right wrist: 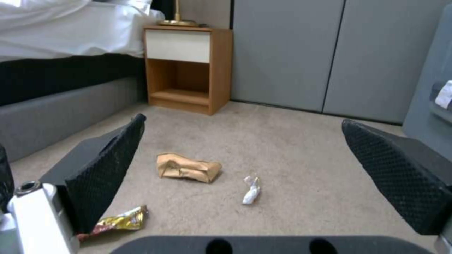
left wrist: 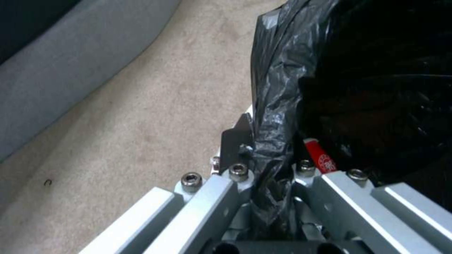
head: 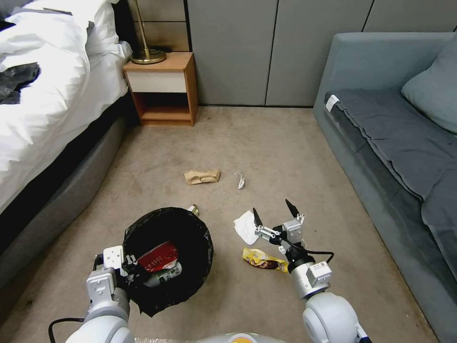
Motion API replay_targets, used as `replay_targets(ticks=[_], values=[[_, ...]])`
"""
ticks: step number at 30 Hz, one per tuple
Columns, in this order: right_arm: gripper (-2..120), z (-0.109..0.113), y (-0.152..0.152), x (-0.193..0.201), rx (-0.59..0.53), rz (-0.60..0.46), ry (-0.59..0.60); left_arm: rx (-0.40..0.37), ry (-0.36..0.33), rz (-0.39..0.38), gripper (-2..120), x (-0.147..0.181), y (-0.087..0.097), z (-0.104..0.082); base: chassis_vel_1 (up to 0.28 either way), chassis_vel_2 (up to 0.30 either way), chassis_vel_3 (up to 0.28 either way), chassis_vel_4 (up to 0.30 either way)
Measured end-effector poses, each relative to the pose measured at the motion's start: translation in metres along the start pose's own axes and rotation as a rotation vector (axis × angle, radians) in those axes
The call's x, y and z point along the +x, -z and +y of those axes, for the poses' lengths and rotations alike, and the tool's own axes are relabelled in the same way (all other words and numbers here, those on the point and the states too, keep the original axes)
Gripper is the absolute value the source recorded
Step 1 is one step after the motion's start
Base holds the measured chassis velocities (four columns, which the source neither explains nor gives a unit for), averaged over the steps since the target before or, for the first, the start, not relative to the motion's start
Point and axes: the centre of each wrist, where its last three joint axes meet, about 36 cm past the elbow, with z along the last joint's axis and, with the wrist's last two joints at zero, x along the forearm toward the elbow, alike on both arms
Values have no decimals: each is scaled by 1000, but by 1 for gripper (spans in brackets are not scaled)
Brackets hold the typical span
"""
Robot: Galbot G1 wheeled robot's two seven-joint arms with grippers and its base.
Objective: Pick up the trash bin, then pick up the garbage from the floor and place it into the trash bin.
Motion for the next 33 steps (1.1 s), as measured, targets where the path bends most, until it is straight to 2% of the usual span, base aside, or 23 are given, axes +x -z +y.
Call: replay_targets(ticks=[8,14,16,17,20,22,24,28,33], values=[[100,-2,-12,4,51,23,29,-2,2,2,0,0,-1,0,0,0,0,0],[100,-13,-26,8,93,106,109,-4,2,4,0,0,-1,0,0,0,0,0],[100,-34,-40,11,136,172,218,-5,2,5,0,0,-1,0,0,0,0,0],[100,-34,-40,11,136,172,218,-5,2,5,0,0,-1,0,0,0,0,0],[100,-62,-58,8,192,246,343,-6,-3,8,0,1,-2,0,0,0,0,0],[100,-66,-62,7,200,257,360,-5,-3,9,0,1,-2,0,0,0,0,0],[100,-83,-79,4,247,293,428,-6,-1,11,0,1,-3,-1,0,0,0,0],[100,-92,-93,4,265,333,477,-4,0,14,0,0,-4,-2,0,0,0,0],[100,-112,-131,-4,300,381,565,-9,10,19,0,0,-6,-1,0,0,0,0]])
